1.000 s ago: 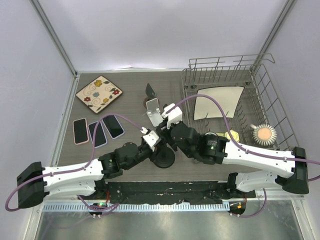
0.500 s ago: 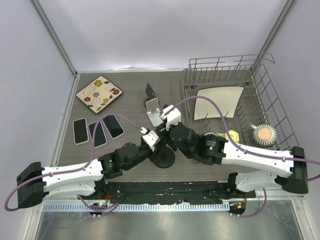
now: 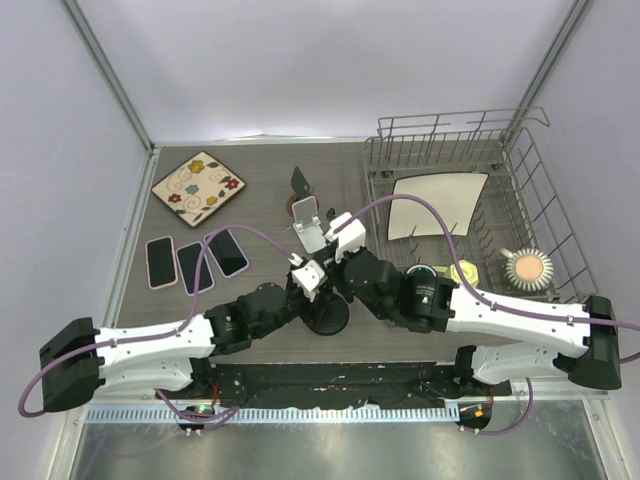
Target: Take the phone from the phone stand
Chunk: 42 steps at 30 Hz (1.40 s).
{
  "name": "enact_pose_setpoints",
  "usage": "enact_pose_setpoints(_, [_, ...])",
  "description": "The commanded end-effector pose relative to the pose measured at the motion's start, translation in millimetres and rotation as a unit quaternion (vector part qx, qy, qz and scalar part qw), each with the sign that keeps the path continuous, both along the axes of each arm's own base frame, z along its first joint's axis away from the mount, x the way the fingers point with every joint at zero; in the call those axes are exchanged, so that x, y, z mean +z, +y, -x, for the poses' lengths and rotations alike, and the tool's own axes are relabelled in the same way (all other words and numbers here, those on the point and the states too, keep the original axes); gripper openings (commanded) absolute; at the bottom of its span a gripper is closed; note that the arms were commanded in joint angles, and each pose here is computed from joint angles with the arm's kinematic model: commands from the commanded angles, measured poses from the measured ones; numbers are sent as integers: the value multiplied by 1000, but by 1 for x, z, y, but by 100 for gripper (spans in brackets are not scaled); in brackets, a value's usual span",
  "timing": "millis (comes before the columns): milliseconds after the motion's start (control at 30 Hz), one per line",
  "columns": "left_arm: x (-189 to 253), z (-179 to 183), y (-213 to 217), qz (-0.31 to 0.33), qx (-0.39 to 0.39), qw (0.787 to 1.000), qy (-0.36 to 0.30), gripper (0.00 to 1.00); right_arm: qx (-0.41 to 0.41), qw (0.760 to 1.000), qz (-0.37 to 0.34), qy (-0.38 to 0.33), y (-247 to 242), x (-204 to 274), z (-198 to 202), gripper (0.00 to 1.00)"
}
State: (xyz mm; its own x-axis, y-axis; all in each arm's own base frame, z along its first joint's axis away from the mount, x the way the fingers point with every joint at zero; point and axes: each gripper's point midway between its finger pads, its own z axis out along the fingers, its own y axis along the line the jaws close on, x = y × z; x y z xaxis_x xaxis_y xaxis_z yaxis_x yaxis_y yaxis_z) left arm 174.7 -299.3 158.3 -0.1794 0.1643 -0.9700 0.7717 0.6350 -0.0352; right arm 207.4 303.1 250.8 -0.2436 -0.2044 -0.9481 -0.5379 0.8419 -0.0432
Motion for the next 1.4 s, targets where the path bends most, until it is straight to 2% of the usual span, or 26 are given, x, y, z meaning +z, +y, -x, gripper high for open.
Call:
enact_pose_setpoints(0, [23,-5,-15,25,-8,999,-21,60,-1,1000,18,1,-9,-11,0,1])
enact_pose_setpoints(200, [34,-20,-16,50,27,997,-44,52,12,1000,19,6,-6,-18,5,1])
enact_pose_setpoints(300, [37,-24,-13,63,42,996,-51,52,17,1000,19,7,-6,-19,7,1])
enact_pose_setpoints(500, [52,-22,-10,105,38,991,-69,51,17,1000,15,9,-7,-21,8,1])
enact_pose_setpoints(733, [61,-15,-13,112,12,990,-81,49,22,999,19,12,-4,-24,9,1])
enact_pose_setpoints(833, [65,-15,-13,119,13,989,-84,43,23,999,22,15,-4,-27,9,1])
enact_pose_setpoints(933, [65,-20,-10,118,29,989,-85,31,27,999,23,17,-3,-27,11,1])
enact_pose_setpoints(967, [63,-22,-9,115,36,989,-85,21,27,999,24,19,-3,-29,11,1])
enact_pose_setpoints(1067, [56,-31,0,107,76,988,-75,0,27,999,36,25,-5,-34,13,1])
enact_pose_setpoints(1233, [46,-45,19,116,156,980,-48,0,22,997,70,40,-14,-51,19,1])
enact_pose_setpoints(1367, [39,-56,40,131,234,963,-25,0,19,995,89,48,-16,-61,27,1])
